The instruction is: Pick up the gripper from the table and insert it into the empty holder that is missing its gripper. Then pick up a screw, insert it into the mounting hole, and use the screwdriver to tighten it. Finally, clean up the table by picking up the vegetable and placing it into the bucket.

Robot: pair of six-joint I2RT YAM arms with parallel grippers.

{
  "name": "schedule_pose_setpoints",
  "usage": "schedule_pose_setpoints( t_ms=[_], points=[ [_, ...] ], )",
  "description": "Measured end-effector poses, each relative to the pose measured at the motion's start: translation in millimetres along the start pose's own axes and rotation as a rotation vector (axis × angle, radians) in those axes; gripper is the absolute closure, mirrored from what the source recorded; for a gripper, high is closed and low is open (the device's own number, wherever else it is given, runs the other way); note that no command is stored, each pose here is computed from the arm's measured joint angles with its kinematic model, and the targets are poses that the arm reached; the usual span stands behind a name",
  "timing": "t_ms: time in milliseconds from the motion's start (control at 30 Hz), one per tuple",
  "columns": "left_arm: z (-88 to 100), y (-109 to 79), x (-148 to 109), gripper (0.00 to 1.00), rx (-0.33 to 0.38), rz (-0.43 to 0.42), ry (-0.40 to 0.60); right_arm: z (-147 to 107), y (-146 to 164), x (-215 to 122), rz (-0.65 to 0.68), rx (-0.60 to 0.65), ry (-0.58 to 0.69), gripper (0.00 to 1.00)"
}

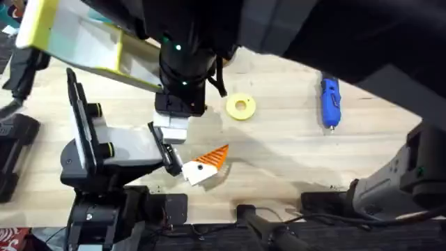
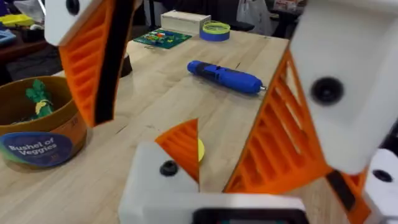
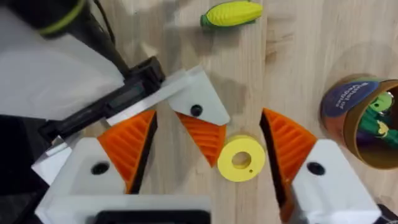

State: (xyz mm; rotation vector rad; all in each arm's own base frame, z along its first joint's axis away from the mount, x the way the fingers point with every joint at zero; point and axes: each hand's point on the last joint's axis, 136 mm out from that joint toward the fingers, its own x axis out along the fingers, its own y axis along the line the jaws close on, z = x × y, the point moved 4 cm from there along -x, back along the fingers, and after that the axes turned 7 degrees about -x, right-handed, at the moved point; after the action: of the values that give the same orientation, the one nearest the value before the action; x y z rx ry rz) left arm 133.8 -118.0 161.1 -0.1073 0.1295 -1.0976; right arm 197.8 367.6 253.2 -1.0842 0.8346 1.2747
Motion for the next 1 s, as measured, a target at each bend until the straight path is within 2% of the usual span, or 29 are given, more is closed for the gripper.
schedule_pose_setpoints(
  t_ms=[467, 567, 600, 733, 1000],
  points=[
    [0.0, -0.2, 0, 0.015, 0.0, -0.001, 0.0, 1, 1, -7, -0.008, -0.001, -0.017, 0.004],
    [-0.1, -0.4, 0, 0.015, 0.0, -0.003, 0.001, 1, 0, -22, -0.024, 0.0, -0.052, 0.004],
    [-0.1, -0.5, 0, 0.015, 0.0, -0.004, 0.001, -2, -2, -40, -0.047, 0.01, -0.09, 0.004],
    [-0.1, -0.5, 0, 0.015, 0.0, -0.004, 0.001, -14, -16, -66, -0.093, 0.054, -0.133, 0.004],
    [-0.2, -0.5, 0, 0.015, -0.001, -0.004, 0.001, -43, -41, -99, -0.163, 0.144, -0.171, 0.004]
  ],
)
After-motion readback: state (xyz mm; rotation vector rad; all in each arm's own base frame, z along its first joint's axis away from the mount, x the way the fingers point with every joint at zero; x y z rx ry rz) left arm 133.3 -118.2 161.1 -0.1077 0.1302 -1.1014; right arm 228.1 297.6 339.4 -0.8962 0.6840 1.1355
